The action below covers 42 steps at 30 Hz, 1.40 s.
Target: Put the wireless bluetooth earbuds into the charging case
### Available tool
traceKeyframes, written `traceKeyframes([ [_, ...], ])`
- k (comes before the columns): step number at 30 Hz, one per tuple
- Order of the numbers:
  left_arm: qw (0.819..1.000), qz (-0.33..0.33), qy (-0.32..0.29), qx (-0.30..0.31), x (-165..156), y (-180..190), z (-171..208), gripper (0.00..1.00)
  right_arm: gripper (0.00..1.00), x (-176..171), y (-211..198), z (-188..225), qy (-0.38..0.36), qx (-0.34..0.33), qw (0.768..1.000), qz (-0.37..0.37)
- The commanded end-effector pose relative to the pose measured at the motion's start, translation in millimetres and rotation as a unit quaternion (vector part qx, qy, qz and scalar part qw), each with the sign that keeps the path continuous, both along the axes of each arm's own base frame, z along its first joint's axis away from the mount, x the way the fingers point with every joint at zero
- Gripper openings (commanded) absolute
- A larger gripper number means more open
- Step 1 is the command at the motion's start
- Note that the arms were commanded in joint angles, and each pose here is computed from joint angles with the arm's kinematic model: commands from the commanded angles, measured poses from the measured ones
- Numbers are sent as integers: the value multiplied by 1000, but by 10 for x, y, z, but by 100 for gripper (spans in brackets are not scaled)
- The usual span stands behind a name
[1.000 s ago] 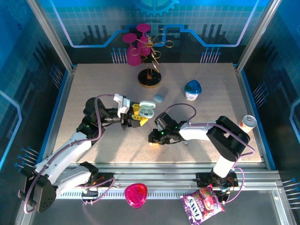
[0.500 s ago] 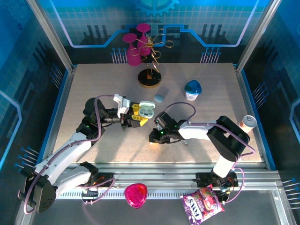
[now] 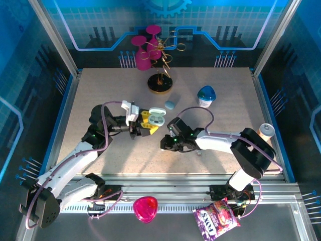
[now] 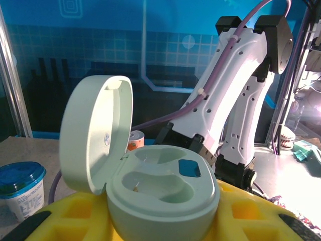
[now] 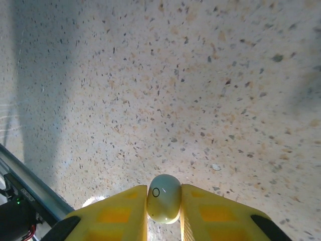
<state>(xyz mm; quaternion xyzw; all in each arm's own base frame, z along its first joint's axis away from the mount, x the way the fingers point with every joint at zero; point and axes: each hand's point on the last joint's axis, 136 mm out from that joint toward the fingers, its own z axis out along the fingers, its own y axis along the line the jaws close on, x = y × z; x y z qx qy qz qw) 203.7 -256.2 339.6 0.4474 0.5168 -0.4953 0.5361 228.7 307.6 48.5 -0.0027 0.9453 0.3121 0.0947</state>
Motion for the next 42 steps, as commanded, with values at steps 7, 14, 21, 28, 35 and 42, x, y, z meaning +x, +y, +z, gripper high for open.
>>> traceKeyframes([
  [7, 999, 53, -1, 13, 226, 22, -178, 33, 21, 101, -528, 187, -37, -42, 997, -57],
  [14, 994, 103, 5, 25, 526, 8, -434, 33, 21, 168, -950, 599, -77, -49, 992, -90],
  [21, 991, 126, 26, 19, 760, -35, -556, 33, 21, 214, -1206, 1117, -132, -70, 983, -104],
  [28, 992, 122, 38, 12, 855, -98, -601, 33, 21, 225, -1138, 1699, -186, -36, 978, -93],
  [35, 992, 118, 49, 12, 881, -145, -645, 33, 21, 184, -921, 2157, -218, 20, 973, -74],
  [42, 993, 108, 52, 22, 867, -241, -742, 32, 21, 198, -657, 2443, -237, 90, 966, -54],
])
